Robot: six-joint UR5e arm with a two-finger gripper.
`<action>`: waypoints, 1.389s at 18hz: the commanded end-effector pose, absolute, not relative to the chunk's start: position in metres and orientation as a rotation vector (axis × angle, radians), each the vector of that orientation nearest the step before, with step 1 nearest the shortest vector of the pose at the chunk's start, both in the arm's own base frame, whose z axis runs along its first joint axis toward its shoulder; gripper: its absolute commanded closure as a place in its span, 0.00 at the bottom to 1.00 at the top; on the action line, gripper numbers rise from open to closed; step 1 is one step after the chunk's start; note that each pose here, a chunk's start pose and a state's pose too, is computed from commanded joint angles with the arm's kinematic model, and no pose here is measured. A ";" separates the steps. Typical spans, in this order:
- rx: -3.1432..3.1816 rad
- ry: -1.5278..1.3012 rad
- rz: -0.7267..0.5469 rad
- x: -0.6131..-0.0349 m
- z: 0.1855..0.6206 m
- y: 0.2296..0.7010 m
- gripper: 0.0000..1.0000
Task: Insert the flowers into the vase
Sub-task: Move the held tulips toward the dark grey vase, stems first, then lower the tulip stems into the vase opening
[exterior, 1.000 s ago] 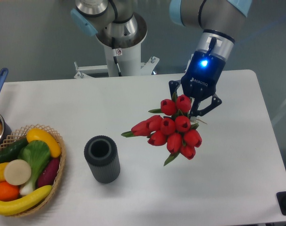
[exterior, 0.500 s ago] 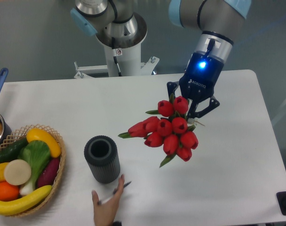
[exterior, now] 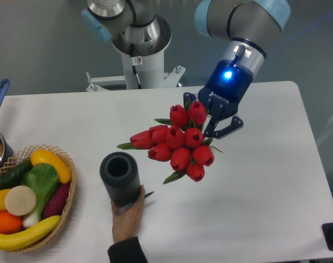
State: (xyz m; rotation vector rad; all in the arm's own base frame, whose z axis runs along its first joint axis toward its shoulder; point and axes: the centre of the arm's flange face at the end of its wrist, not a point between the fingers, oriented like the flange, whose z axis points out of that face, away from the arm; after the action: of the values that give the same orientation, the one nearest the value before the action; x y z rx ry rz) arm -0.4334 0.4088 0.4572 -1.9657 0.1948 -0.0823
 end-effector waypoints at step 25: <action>-1.663 0.361 -0.430 -0.329 0.453 0.472 0.79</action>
State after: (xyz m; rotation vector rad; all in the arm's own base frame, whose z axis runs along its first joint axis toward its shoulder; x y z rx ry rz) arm -0.3289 0.4716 0.4530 -1.6626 0.3613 -0.4297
